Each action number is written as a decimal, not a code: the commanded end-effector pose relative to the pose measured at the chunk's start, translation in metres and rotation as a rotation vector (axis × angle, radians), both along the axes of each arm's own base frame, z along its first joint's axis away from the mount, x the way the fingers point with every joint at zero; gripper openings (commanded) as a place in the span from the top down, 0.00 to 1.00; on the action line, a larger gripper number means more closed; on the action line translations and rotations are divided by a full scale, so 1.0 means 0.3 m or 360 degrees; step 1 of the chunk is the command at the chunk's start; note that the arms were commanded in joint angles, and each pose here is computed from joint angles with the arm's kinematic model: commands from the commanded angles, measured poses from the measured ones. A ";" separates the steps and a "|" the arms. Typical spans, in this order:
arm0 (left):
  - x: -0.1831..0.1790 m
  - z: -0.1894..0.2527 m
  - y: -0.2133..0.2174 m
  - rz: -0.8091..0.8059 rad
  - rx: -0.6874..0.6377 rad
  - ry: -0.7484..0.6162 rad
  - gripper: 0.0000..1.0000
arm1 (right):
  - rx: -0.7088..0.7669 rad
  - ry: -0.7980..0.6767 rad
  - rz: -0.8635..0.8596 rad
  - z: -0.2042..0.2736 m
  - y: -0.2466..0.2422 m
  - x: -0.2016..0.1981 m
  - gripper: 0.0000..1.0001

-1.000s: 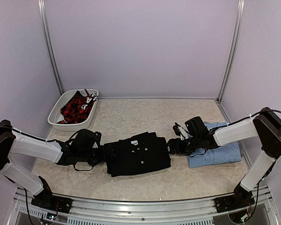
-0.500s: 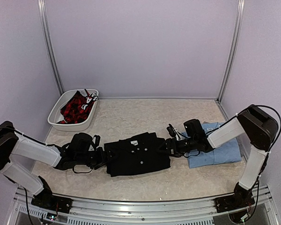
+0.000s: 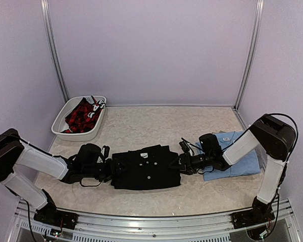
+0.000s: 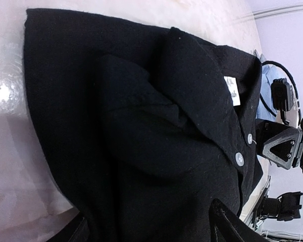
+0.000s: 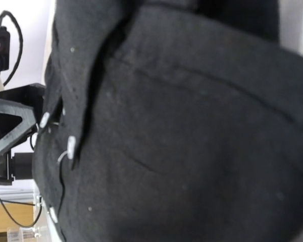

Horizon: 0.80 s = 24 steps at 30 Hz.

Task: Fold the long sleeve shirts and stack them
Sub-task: Pick up the square-folded shirt from the center of the board.

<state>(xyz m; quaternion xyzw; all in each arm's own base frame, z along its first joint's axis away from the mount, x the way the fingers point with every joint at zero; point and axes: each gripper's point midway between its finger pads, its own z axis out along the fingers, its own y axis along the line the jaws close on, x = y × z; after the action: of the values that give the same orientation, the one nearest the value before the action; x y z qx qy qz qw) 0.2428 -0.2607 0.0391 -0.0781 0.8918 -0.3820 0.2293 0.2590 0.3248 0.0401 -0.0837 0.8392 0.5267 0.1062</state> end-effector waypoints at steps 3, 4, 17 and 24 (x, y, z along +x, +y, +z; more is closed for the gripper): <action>-0.028 -0.017 -0.042 -0.0106 0.0056 0.0018 0.32 | 0.0002 0.0048 0.0025 -0.029 0.039 -0.023 0.48; -0.029 -0.019 -0.044 -0.0110 0.0064 0.0017 0.32 | 0.0014 0.0036 0.0025 -0.021 0.045 -0.021 0.49; -0.040 -0.013 -0.061 -0.0145 0.0080 -0.0010 0.36 | 0.0143 -0.0093 0.0078 0.065 0.112 -0.014 0.75; -0.028 -0.002 -0.042 -0.0136 0.0142 -0.0045 0.36 | -0.0059 -0.0190 0.0025 0.059 0.069 0.010 1.00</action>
<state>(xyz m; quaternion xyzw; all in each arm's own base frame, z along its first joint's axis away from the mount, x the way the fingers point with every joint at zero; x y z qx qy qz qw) 0.2340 -0.2752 0.0369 -0.0385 0.9006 -0.3711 0.2230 0.2560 0.3469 0.0457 -0.1028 0.8304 0.5342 0.1200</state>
